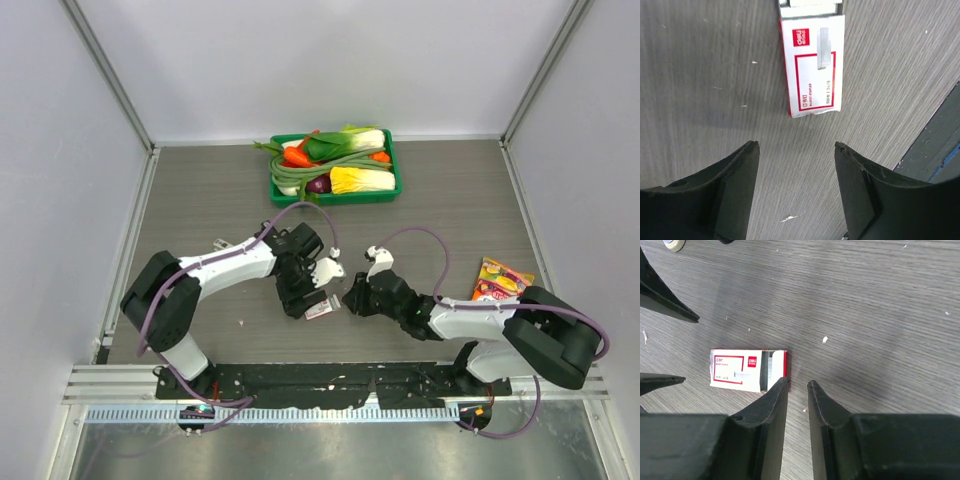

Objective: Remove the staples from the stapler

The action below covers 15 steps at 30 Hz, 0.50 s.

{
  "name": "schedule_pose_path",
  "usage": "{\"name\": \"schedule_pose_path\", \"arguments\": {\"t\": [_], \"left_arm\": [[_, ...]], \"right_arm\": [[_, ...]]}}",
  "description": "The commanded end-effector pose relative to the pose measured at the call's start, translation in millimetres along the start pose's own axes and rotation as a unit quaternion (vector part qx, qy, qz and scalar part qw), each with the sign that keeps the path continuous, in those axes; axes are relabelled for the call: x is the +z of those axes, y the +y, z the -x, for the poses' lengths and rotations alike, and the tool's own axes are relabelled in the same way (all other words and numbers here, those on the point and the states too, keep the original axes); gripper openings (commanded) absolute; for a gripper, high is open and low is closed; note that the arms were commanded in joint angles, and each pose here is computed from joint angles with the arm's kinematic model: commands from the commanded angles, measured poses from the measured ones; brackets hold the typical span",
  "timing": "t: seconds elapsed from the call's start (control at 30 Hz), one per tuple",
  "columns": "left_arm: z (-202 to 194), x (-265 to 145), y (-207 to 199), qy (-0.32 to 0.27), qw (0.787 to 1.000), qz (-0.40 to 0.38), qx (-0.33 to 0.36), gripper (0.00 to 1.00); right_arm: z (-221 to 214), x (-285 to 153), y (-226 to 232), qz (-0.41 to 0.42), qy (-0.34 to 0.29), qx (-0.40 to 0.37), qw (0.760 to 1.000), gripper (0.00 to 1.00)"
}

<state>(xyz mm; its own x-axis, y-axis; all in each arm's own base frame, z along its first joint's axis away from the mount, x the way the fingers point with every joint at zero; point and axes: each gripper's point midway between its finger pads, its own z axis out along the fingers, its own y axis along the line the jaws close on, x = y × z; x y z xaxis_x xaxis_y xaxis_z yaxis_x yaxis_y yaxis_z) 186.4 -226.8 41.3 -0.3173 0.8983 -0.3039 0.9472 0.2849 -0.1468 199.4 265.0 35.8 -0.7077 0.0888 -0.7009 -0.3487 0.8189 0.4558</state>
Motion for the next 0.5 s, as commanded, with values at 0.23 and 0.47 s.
{"name": "schedule_pose_path", "arguments": {"t": [0.23, 0.47], "left_arm": [[9, 17, 14, -0.022, 1.000, 0.018, 0.008, 0.64], [9, 21, 14, -0.021, 1.000, 0.013, 0.007, 0.64]], "right_arm": [[1, 12, 23, 0.057, 0.008, 0.015, 0.998, 0.23], [0, 12, 24, 0.059, 0.010, 0.017, 0.998, 0.22]]}}
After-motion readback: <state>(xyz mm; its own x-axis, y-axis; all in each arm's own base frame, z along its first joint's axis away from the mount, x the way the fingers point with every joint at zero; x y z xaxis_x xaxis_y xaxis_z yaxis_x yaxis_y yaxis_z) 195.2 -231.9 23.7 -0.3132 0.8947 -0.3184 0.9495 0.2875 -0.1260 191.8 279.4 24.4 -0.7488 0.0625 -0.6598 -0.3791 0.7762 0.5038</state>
